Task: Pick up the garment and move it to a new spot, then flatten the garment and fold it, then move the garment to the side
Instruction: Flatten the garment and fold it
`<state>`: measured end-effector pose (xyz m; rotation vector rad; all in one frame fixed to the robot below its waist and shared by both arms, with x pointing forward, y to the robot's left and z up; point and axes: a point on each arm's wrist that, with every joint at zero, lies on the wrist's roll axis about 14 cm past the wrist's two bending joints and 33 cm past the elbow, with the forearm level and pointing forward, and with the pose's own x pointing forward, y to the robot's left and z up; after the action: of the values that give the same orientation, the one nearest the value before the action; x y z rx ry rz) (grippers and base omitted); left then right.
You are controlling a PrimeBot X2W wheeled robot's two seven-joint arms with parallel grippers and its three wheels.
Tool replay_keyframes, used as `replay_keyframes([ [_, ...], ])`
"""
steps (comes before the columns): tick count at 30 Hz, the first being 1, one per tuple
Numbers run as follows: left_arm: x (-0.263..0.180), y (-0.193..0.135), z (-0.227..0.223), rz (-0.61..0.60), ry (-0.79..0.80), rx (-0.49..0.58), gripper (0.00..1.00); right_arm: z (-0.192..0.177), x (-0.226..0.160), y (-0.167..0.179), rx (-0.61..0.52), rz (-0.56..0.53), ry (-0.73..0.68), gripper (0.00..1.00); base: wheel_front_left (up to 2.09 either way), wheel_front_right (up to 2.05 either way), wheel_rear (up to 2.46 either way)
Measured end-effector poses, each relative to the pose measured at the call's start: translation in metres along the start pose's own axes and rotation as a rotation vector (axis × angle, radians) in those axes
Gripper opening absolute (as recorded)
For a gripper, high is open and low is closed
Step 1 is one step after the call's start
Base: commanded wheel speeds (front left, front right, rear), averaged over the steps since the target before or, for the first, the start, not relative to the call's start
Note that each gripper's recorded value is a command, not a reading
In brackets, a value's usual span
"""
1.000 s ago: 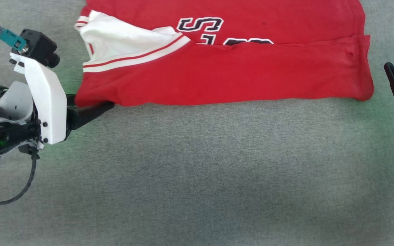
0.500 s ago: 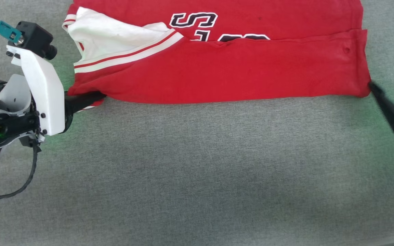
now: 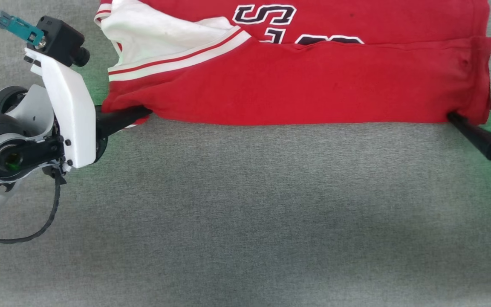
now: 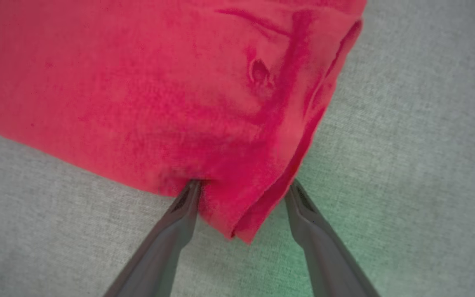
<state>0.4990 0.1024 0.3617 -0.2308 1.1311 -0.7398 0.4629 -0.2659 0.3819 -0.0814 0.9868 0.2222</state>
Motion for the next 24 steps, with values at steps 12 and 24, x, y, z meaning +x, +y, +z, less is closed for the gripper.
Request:
replay_keyframes([
  [12,0.000,-0.006,0.001,-0.020,-0.040,0.001,0.00,0.006,0.012,0.009,0.001,0.037,0.036,0.00,0.00,0.00,0.00],
  [24,-0.027,-0.038,-0.044,-0.084,-0.053,-0.005,0.00,-0.007,-0.019,0.010,-0.007,0.060,0.026,0.00,0.00,0.00,0.00],
])
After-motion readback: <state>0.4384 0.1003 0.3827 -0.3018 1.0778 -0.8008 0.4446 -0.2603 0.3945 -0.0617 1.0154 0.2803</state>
